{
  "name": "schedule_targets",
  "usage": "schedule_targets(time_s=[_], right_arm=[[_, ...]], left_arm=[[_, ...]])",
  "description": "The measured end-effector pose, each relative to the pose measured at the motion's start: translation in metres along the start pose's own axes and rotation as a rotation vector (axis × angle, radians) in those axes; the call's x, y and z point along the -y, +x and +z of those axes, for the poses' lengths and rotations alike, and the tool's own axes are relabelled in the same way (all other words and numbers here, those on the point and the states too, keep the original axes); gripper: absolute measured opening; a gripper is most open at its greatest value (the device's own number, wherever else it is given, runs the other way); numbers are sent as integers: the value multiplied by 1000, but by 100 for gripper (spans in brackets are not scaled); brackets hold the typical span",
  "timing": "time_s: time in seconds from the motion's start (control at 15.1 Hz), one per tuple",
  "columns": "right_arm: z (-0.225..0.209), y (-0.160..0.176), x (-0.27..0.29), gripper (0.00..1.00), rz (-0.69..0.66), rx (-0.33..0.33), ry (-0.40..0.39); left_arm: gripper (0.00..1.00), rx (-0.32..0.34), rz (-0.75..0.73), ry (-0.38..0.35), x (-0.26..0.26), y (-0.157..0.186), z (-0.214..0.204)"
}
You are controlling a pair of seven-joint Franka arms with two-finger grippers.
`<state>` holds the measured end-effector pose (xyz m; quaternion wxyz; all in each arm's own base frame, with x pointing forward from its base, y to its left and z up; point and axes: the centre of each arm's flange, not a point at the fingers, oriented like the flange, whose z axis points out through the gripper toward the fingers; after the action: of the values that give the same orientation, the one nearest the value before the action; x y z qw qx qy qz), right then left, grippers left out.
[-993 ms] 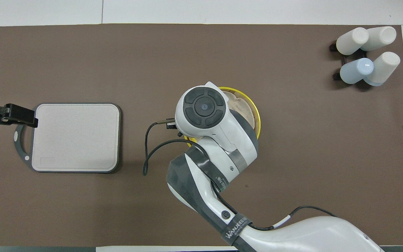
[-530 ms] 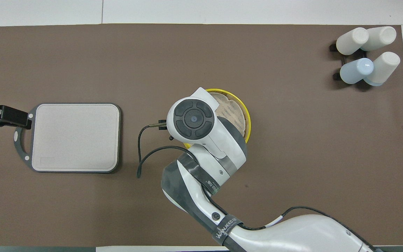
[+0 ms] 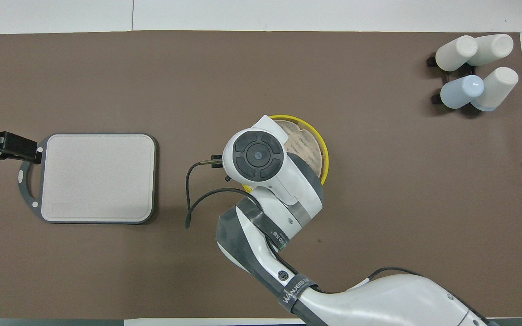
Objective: Place bun in steamer
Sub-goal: 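Lower the lid onto the steamer with the right gripper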
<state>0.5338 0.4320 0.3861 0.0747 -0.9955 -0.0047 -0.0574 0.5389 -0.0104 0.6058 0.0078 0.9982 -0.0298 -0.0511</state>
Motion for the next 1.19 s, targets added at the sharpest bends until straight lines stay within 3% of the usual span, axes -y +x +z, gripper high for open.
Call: schedule_targets(time_s=[0.46, 0.6, 0.66, 0.73, 0.93, 1.13, 1.19], right_arm=[[1, -1, 0, 8, -1, -2, 1], [5, -2, -1, 17, 1, -6, 7], [7, -2, -2, 17, 2, -17, 16], [8, -1, -3, 9, 7, -26, 25], [6, 0, -5, 8, 22, -30, 29], [8, 5, -11, 33, 33, -50, 40], [8, 7, -14, 37, 38, -53, 42]], left_arm=[[100, -4, 1, 0, 0, 0, -3], [100, -5, 3, 0, -1, 0, -3], [100, -5, 3, 0, -1, 0, -3], [100, -5, 4, 0, -1, 0, -3], [100, -5, 4, 0, -2, 0, -3], [100, -5, 7, 1, -3, -1, -4], [100, -5, 8, 1, -4, -1, -4]])
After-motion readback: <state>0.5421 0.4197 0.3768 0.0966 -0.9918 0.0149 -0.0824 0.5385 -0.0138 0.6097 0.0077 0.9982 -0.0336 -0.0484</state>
